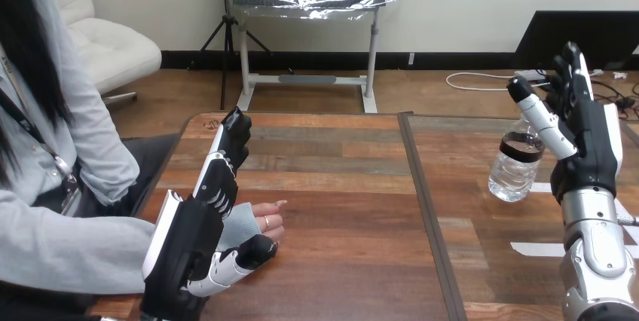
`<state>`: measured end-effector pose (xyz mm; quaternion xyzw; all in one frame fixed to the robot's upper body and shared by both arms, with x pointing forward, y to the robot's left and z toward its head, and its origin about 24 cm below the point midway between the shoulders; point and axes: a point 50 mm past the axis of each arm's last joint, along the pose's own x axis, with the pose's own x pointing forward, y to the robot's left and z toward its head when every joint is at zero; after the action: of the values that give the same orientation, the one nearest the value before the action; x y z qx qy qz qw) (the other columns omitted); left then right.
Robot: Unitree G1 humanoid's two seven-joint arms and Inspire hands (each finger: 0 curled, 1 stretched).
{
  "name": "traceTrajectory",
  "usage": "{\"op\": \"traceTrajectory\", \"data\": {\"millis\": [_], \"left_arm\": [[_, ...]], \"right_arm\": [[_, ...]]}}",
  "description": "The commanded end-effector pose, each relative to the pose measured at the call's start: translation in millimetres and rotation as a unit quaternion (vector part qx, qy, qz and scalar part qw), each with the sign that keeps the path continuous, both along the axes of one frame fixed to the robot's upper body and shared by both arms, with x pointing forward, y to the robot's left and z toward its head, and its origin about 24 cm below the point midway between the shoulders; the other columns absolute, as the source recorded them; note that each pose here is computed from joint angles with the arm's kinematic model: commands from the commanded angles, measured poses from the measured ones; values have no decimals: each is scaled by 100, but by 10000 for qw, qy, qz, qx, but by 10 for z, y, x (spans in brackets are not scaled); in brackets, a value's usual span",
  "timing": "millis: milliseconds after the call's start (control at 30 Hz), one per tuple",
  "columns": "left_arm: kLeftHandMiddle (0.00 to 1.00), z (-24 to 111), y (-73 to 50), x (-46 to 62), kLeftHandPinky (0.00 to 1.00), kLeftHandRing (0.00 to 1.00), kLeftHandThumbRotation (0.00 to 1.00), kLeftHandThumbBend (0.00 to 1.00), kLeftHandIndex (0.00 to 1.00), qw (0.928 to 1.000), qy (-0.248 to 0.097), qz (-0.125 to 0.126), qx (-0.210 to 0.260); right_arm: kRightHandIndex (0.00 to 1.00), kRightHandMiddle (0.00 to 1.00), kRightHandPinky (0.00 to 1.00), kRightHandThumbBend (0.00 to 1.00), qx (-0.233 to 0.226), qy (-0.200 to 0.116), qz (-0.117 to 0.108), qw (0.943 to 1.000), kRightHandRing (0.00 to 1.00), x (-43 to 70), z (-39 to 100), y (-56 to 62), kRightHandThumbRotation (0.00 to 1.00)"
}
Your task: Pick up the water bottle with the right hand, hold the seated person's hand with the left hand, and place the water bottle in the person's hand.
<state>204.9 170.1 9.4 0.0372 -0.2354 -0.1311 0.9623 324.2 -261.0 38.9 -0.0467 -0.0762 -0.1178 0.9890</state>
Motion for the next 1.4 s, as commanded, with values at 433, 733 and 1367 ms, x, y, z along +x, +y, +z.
{"op": "traceTrajectory", "data": {"millis": [433, 733, 1367], "left_arm": [[100, 181, 30, 113, 100, 100, 68, 100, 100, 9989, -450, -68, 55], [100, 184, 48, 95, 100, 100, 68, 100, 100, 9988, -472, -51, 92], [100, 178, 86, 59, 100, 100, 67, 100, 100, 9988, -475, -9, 100]], "right_arm": [[100, 97, 100, 100, -439, 272, -170, 9985, 100, 250, 266, -39, 56], [100, 97, 100, 100, -483, 538, -227, 9971, 100, 258, 228, -54, 56], [100, 97, 99, 100, -757, 912, -394, 9922, 99, 258, 174, -78, 57]]}}
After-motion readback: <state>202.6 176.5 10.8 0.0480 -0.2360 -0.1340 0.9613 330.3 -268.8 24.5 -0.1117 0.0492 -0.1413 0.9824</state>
